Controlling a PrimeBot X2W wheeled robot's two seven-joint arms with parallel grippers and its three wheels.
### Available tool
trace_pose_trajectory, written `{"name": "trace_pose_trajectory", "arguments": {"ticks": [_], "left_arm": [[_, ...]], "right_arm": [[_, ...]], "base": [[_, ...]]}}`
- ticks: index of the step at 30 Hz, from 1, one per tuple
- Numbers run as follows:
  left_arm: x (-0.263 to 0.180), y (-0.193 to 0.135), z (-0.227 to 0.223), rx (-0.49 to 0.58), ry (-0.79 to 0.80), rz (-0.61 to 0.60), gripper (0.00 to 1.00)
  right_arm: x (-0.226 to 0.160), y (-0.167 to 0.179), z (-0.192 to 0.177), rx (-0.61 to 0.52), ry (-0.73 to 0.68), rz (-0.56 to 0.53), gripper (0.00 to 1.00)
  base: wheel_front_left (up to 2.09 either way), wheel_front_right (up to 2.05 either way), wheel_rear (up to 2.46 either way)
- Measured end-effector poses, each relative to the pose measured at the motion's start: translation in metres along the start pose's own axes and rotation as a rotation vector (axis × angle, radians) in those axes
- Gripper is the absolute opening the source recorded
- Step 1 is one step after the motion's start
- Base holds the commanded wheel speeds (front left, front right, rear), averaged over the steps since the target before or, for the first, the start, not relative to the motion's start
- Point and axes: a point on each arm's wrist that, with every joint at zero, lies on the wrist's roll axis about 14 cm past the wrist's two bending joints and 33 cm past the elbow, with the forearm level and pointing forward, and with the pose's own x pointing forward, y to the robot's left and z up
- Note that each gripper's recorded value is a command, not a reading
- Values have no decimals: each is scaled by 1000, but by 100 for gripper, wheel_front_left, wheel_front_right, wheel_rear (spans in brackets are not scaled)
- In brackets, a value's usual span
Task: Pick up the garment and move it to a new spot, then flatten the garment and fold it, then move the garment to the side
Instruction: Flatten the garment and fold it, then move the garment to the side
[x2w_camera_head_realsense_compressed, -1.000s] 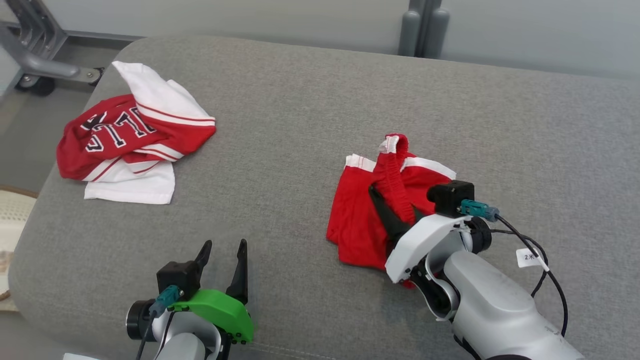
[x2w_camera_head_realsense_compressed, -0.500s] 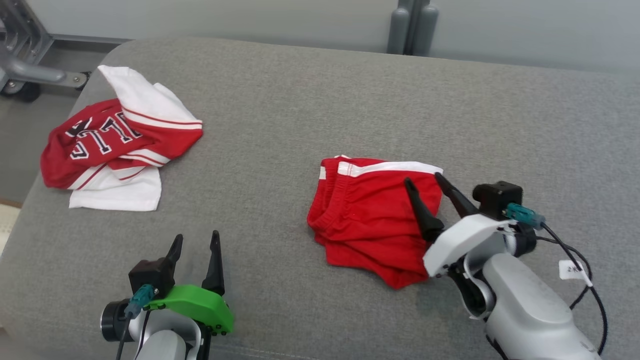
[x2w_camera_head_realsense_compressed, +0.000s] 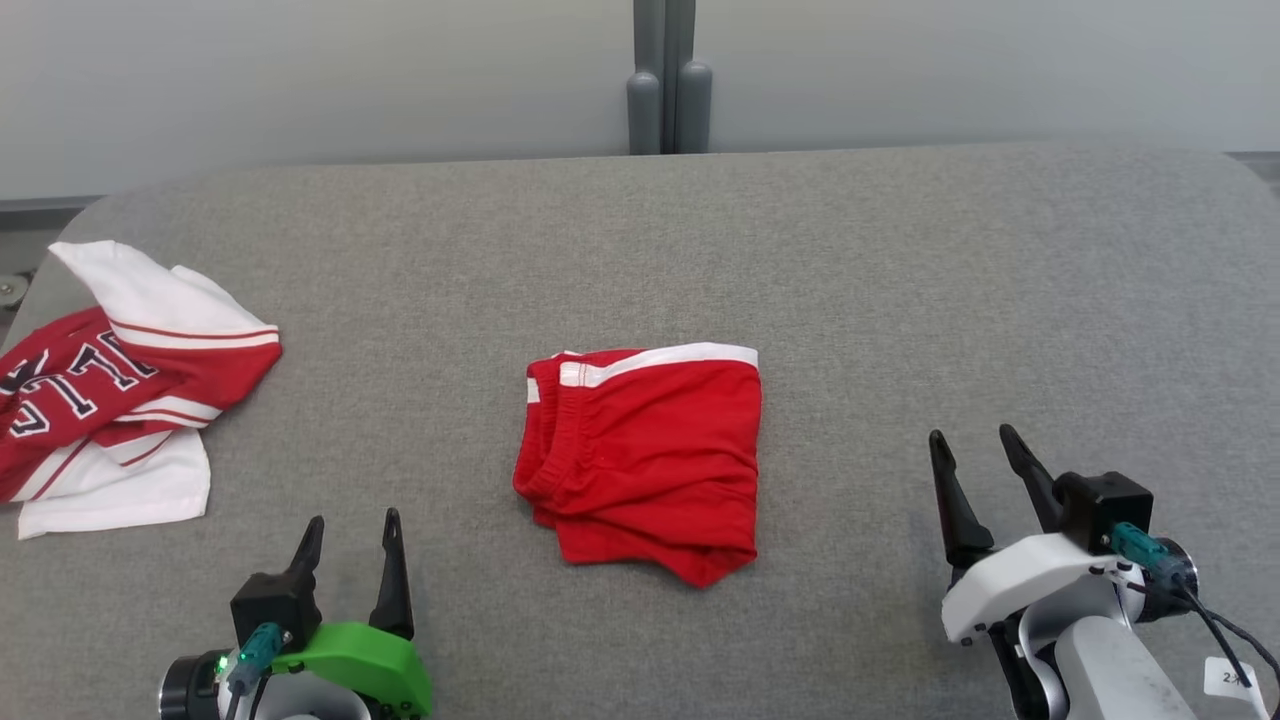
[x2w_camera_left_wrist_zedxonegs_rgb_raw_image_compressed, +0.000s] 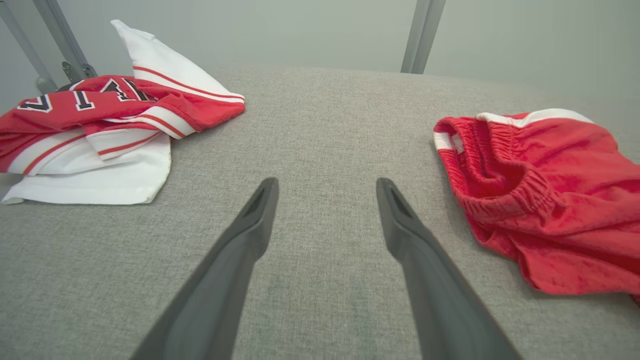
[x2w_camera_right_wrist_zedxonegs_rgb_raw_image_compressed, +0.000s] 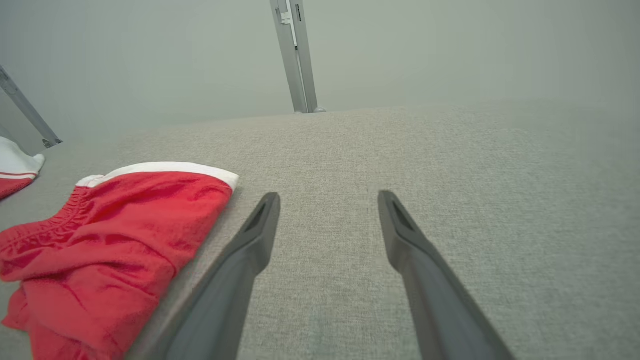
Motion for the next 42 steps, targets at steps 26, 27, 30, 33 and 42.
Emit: {"name": "trace_pose_trajectory", "arguments": {"ticks": [26,27,30,33,42], "left_arm": [[-26,-1,10,41,-53,-22,100],[-26,-1,10,41,-53,-21,100],[-27,0,10,39,-52,-20,100],[-27,0,9,38,-51,-20,100],[-28,-4,5,31,-39,-31,100]], "right_arm": [[-35,3,15,-22,-59,-12,100],[-35,4,15,-20,-58,-9,100],[-35,5,14,-17,-54,-5,100],[-35,7,12,-16,-50,1,100],[-32,14,6,-5,-31,19,100]], "base": [[0,0,0],[0,0,0],[0,0,0],[0,0,0],[0,0,0]]}}
